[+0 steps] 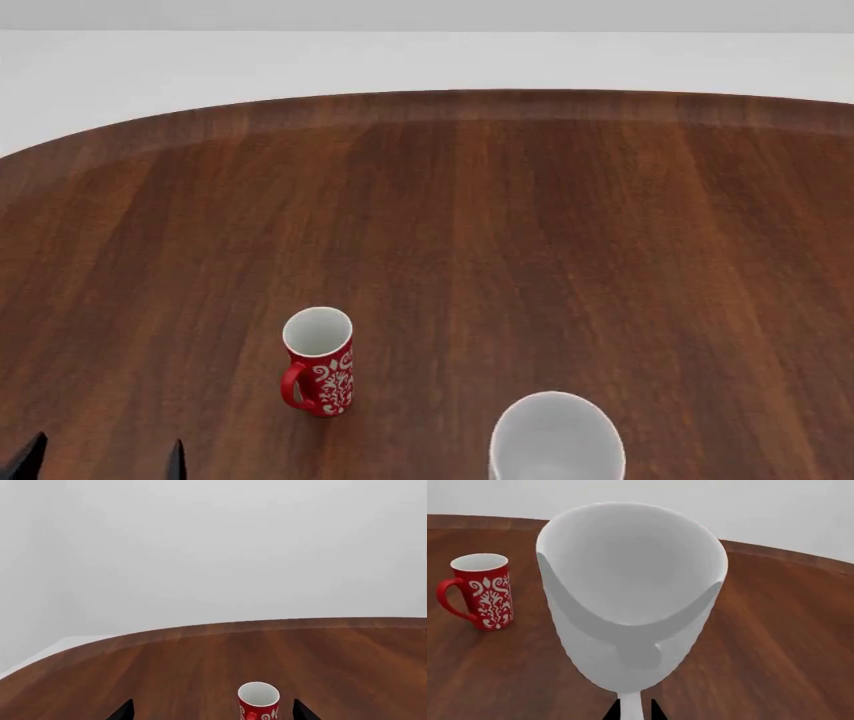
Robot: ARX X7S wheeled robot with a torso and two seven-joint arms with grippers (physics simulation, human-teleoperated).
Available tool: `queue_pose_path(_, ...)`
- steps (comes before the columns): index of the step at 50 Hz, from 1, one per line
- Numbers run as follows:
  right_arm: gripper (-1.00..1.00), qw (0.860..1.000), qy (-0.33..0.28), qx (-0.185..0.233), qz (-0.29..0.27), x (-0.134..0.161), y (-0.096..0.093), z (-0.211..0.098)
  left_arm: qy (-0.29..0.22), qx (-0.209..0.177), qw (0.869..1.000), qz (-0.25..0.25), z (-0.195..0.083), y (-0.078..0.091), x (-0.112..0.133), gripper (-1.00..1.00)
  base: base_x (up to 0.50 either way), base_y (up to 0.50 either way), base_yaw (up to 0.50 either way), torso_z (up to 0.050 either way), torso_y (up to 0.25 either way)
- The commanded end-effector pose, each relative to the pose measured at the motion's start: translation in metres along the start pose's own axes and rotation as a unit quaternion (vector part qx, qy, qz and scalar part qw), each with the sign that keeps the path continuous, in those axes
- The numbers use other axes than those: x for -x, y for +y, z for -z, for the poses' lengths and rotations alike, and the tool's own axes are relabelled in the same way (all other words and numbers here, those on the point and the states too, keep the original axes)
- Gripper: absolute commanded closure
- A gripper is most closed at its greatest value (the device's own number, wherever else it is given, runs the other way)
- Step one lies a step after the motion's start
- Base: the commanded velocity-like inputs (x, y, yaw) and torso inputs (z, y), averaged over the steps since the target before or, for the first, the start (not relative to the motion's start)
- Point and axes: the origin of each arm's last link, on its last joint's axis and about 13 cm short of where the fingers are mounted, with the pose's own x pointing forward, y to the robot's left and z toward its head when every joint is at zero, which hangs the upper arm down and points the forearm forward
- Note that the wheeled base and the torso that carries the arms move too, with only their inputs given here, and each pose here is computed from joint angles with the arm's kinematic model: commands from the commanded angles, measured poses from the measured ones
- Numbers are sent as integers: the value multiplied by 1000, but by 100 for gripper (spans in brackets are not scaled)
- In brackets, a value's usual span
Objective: Put the white mug on the plate.
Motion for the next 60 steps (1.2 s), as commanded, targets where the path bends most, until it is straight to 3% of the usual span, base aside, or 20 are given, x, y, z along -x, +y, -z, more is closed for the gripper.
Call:
queue_pose_path(1,100,999,-15,0,31,10,-5,-9,5,-6,1000,6,2,-1,-4,-100,0,0,0,0,0)
queue_pose_path(15,100,998,-5,24,65,24,-10,-7,8,-1,1000,17,4,-2,-5,-100,0,0,0,0,1)
queue_pose_path(19,100,997,4,13,78,30,-10,-7,7,-1,1000,19,5,-1,-7,-100,0,0,0,0,0)
queue_pose_path(20,100,995,3,44,84,32,-9,-6,5,-1,1000,18,4,0,-7,-100,0,0,0,0,0)
queue_pose_path(22,100,996,13,16,90,36,-9,-6,4,-2,1000,15,4,1,-8,-100,0,0,0,0,0)
queue_pose_path(47,100,981,3,37,192,67,-13,-20,-3,7,999,40,10,0,-25,-100,0,0,0,0,0)
queue_pose_path(60,100,977,5,39,211,80,-11,-23,-2,12,999,53,13,-3,-30,-100,0,0,0,0,1)
